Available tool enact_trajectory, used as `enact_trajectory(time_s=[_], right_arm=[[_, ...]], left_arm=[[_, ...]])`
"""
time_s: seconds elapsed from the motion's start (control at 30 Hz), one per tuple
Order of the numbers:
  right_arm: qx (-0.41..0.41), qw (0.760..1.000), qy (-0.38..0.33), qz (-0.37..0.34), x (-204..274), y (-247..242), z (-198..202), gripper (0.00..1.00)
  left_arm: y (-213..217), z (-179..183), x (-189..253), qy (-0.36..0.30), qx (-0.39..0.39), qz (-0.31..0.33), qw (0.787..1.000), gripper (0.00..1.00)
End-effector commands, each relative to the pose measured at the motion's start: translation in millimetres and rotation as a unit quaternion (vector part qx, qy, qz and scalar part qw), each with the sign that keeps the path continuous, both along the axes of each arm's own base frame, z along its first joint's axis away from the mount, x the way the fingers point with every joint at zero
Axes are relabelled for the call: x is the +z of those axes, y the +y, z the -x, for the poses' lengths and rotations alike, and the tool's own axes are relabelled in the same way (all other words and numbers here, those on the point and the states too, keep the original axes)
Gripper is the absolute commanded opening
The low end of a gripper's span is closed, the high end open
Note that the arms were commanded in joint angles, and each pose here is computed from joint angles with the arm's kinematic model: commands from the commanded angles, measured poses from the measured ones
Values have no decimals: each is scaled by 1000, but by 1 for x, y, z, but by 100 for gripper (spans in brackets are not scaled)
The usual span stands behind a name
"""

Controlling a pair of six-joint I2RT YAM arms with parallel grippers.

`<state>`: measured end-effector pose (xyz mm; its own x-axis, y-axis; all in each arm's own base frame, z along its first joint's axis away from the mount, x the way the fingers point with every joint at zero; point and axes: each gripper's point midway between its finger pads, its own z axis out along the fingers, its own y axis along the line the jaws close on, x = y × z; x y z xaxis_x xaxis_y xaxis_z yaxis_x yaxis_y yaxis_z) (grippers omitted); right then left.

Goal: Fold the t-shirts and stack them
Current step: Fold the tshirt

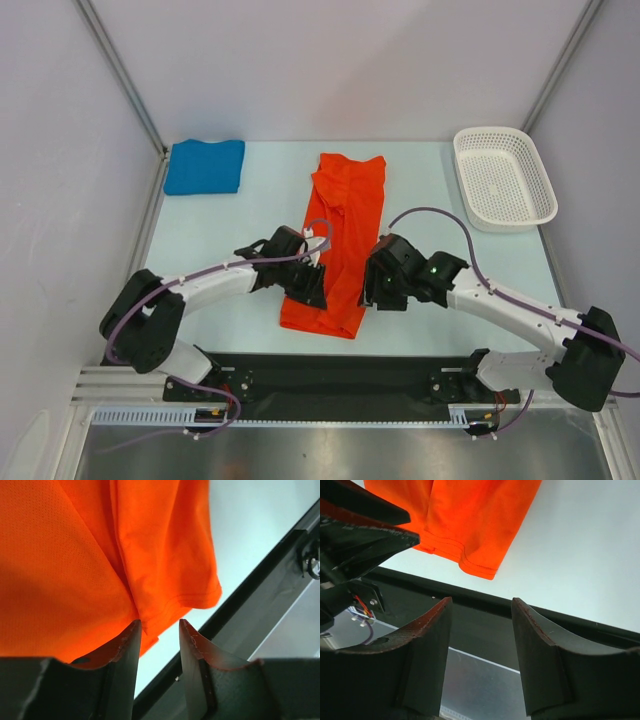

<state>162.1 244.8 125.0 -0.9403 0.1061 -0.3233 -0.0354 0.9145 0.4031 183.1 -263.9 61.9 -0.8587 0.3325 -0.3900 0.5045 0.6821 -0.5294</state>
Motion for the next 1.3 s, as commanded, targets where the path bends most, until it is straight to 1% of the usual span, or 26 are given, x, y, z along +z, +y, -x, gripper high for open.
enact_trajectory(time_s=[0.0, 0.17, 0.27, 0.3, 0.5, 0.67, 0.8, 0.87, 0.9, 0.97, 1.03, 1.2, 1.23, 1.27], right_arm=[[-36, 999, -17, -23, 10, 0, -6, 56], [-36, 999, -17, -17, 9, -3, -5, 54], [-33, 999, -17, -14, 8, -3, -5, 54], [-33, 999, -17, -14, 8, -3, -5, 54], [-24, 1000, -14, -10, 6, -2, -7, 54], [-15, 1000, -10, -9, 2, 1, -8, 53], [-11, 1000, -3, -7, -3, 3, -7, 53], [-11, 1000, -3, -6, -4, 3, -7, 53], [-10, 1000, -2, -6, -4, 3, -6, 53], [-11, 1000, 0, -3, -8, 1, -6, 53], [-12, 1000, 2, -2, -10, 1, -5, 53], [-12, 1000, 10, 2, -20, 1, -3, 53], [-10, 1000, 8, 1, -20, 3, -4, 52], [0, 1000, 19, -4, -22, 7, 0, 49]], left_arm=[[-10, -5, -7, -8, -18, 12, 1000, 39], [-10, -9, -16, 4, -9, -3, 1000, 34], [-8, -7, -22, 15, -4, -12, 1000, 32], [-6, -5, -26, 21, -2, -17, 1000, 30], [-9, 7, -24, 37, -3, 4, 999, 29], [-8, 19, -25, 46, -8, 8, 999, 27], [-7, 24, -16, 49, -3, 19, 999, 17], [-8, 23, -3, 35, 0, 33, 999, 15], [-8, 22, 1, 31, 4, 37, 999, 9], [-6, 24, 6, 27, 10, 39, 999, 6], [-7, 27, 8, 33, 13, 47, 998, 6], [-3, 38, -6, 60, 21, 44, 997, 5], [-5, 39, -7, 64, 19, 48, 997, 5], [-4, 43, -10, 70, 18, 47, 996, 5]])
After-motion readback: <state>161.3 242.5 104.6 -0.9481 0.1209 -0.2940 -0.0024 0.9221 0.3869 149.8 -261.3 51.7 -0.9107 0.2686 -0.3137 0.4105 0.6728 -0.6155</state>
